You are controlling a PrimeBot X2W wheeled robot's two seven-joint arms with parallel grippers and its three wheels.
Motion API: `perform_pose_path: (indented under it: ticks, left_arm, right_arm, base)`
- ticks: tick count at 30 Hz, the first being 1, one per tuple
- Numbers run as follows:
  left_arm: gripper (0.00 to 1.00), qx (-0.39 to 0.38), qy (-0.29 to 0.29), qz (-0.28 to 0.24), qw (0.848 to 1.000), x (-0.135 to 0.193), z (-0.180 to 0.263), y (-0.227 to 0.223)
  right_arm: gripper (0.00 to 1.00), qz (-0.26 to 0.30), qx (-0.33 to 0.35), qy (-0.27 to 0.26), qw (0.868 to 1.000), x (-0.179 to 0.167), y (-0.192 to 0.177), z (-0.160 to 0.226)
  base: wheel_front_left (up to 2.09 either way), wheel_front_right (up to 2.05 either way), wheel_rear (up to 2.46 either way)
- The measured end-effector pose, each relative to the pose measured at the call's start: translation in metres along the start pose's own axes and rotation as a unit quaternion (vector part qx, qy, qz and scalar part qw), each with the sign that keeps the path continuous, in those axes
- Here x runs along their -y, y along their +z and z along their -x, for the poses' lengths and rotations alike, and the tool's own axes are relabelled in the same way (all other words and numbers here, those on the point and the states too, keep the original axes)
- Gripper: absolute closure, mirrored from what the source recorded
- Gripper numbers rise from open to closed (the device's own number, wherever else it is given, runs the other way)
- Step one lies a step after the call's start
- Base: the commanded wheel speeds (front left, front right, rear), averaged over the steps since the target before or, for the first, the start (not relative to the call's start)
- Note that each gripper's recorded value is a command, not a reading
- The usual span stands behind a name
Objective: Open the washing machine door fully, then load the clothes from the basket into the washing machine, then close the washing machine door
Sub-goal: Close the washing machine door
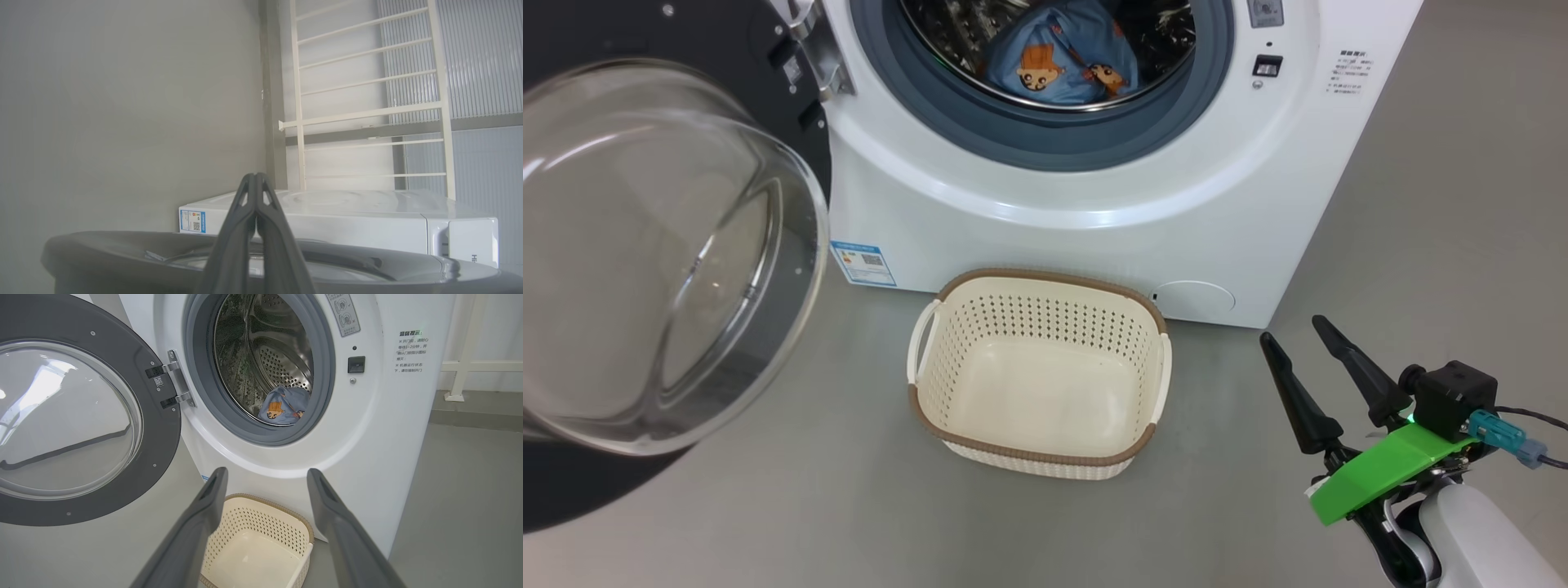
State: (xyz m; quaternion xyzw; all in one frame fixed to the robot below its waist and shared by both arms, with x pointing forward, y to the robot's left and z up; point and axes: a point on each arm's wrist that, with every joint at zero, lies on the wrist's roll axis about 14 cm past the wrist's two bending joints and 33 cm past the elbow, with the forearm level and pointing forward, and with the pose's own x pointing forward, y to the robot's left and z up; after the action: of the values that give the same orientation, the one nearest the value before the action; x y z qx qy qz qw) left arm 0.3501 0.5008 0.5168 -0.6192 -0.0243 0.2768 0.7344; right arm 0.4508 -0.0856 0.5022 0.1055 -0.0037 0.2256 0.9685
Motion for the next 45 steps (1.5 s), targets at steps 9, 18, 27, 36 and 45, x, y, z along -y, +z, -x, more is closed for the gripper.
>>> perform_pose_path:
  ticks: [9,18,27,36,45]
  left_arm:
    - [1.00,-0.135,-0.035,-0.030,0.990,0.009,0.017,-0.043]
    - [1.00,-0.250,-0.079,-0.032,0.964,0.011,0.040,-0.096]
    - [1.00,-0.335,-0.089,-0.064,0.936,0.012,0.083,-0.139]
    - [1.00,-0.395,-0.125,-0.075,0.907,0.037,0.124,-0.177]
    - [1.00,-0.469,-0.159,-0.087,0.864,0.064,0.157,-0.237]
  right_arm:
    - [0.00,-0.008,0.018,0.004,1.000,-0.012,0.011,-0.001]
    - [0.00,-0.027,0.024,0.000,0.999,-0.019,0.011,0.001]
    - [0.00,-0.035,0.032,-0.013,0.999,-0.019,0.015,0.011]
    - [0.00,-0.038,0.037,-0.024,0.998,-0.016,0.018,0.020]
    - [0.00,-0.039,0.052,-0.045,0.997,-0.008,0.028,0.034]
  base:
    - [0.00,0.00,0.00]
    - [0.00,0.00,0.00]
    - [0.00,0.00,0.00]
    - [0.00,0.00,0.00]
    - [0.00,0.00,0.00]
